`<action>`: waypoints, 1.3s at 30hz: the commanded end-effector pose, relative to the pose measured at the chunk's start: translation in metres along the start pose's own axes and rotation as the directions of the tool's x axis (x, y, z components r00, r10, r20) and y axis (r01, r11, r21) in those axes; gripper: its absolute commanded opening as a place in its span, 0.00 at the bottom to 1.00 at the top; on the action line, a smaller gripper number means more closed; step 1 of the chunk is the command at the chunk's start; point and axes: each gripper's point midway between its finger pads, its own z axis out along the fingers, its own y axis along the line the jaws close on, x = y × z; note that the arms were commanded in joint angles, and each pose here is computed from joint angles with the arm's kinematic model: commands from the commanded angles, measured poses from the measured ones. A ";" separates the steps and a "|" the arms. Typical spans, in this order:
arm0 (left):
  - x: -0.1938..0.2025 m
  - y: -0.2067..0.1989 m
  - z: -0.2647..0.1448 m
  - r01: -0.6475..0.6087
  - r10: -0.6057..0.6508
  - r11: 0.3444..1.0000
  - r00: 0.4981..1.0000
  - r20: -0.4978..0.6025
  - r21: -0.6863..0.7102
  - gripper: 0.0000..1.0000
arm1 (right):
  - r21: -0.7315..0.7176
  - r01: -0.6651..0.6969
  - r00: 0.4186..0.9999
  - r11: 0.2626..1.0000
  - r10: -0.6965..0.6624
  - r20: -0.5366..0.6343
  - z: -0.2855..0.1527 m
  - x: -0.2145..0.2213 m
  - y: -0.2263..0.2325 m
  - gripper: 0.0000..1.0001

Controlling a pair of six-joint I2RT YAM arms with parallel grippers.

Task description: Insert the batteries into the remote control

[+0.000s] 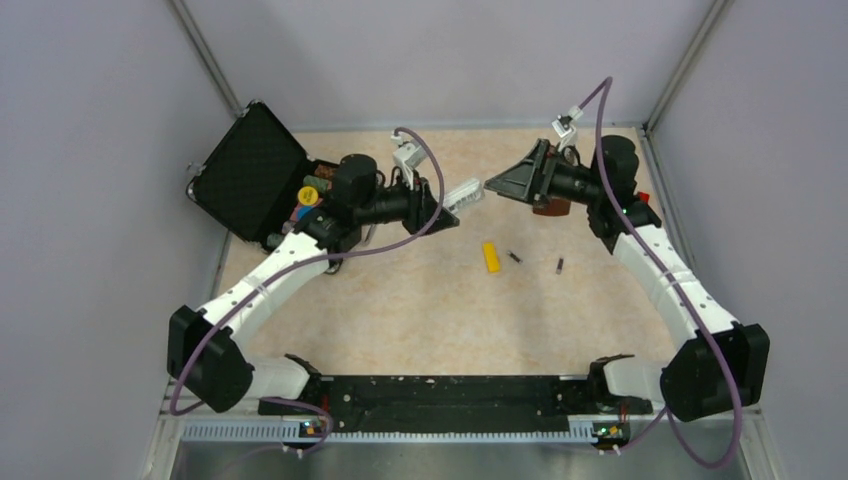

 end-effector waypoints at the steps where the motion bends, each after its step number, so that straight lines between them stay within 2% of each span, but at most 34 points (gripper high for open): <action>1: -0.013 -0.075 -0.014 0.181 -0.161 0.913 0.983 -0.084 0.366 0.00 | -0.184 0.358 0.933 0.915 -0.342 0.114 -0.014 -0.022 0.075 0.96; 4: -0.017 -0.090 -0.019 0.246 -0.213 0.861 0.969 -0.123 0.445 0.00 | -0.200 0.398 0.917 0.895 -0.386 0.096 -0.007 -0.015 0.083 0.96; 8: -0.025 -0.099 -0.024 0.270 -0.242 0.831 0.963 -0.121 0.487 0.00 | -0.232 0.417 0.907 0.879 -0.419 0.044 -0.001 -0.001 0.088 0.92; 17: -0.029 -0.101 -0.027 0.264 -0.245 0.833 0.964 -0.104 0.486 0.00 | -0.319 0.321 0.928 0.891 -0.363 -0.081 -0.001 0.023 0.093 0.66; 20: -0.030 -0.099 -0.028 0.264 -0.250 0.837 0.964 -0.093 0.479 0.00 | -0.324 0.301 0.934 0.897 -0.346 -0.089 -0.001 0.025 0.094 0.54; 22: -0.032 -0.099 -0.029 0.263 -0.254 0.838 0.964 -0.085 0.479 0.02 | -0.335 0.288 0.938 0.897 -0.335 -0.090 -0.002 0.026 0.097 0.40; 24: -0.036 -0.099 -0.031 0.256 -0.257 0.840 0.964 -0.065 0.478 0.09 | -0.340 0.270 0.946 0.901 -0.315 -0.083 -0.002 0.024 0.099 0.20; 26: -0.041 -0.098 -0.034 0.252 -0.268 0.846 0.963 -0.033 0.470 0.17 | -0.360 0.247 0.953 0.900 -0.292 -0.076 -0.001 0.024 0.102 0.10; 32: -0.061 -0.090 -0.043 0.279 -0.347 0.847 0.935 0.074 0.452 0.29 | -0.319 0.146 0.988 0.936 -0.151 0.008 0.004 0.009 0.101 0.03; 36: -0.069 -0.077 -0.045 0.349 -0.441 0.830 0.888 0.132 0.435 0.39 | -0.307 0.062 0.997 0.950 -0.044 0.065 0.008 -0.002 0.097 0.01; 39: -0.071 -0.065 -0.048 0.401 -0.505 0.816 0.845 0.174 0.416 0.43 | -0.307 0.043 0.996 0.951 -0.015 0.093 0.009 -0.005 0.094 0.00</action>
